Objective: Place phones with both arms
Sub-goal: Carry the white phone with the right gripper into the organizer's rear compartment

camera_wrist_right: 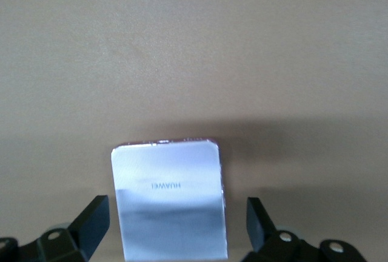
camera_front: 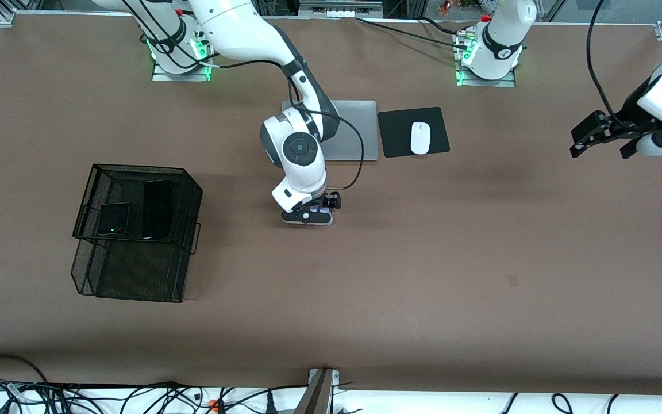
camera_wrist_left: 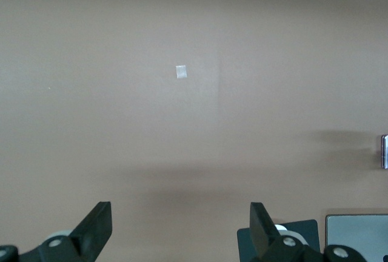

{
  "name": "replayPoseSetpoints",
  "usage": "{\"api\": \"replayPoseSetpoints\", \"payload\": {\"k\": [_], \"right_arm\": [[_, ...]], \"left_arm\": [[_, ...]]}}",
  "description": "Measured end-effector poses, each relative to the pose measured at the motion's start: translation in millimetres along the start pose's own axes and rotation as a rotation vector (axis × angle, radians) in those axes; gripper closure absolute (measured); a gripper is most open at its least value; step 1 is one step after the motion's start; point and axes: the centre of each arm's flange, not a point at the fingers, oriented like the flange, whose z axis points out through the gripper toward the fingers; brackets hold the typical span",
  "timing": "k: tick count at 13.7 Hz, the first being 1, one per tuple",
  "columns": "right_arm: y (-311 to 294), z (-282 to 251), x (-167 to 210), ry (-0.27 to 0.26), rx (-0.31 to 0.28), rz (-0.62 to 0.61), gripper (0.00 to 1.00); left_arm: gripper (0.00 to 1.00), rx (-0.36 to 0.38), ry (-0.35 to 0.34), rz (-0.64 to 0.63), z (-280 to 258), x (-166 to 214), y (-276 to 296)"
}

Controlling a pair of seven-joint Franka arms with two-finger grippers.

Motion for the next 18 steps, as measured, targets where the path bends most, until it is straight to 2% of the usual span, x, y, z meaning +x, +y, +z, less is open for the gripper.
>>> {"api": "replayPoseSetpoints", "payload": {"k": [5, 7, 10, 12, 15, 16, 18], "right_arm": [[-2, 13, -4, 0.011, 0.004, -0.009, 0.0], [-3, 11, -3, 0.015, 0.005, -0.016, 0.17], [-4, 10, -3, 0.015, 0.006, -0.02, 0.17], [-5, -5, 2, -0.005, -0.004, -0.018, 0.17], [9, -92, 30, -0.091, -0.06, -0.01, 0.17], [27, -132, 44, -0.124, -0.077, -0.011, 0.17], [83, -194, 75, -0.173, -0.074, -0.032, 0.17]], "left_arm": [[0.0, 0.028, 0.003, 0.016, 0, 1, 2], [0.0, 0.034, 0.004, 0.02, 0, 1, 3], [0.0, 0.035, 0.005, 0.035, 0, 0, 11], [0.0, 0.035, 0.005, 0.046, -1, 0, 17], [0.0, 0.036, -0.007, 0.046, -4, -2, 17], [0.0, 0.036, -0.011, 0.046, -6, -3, 17], [0.0, 0.037, -0.012, 0.047, -8, -3, 18]]}}
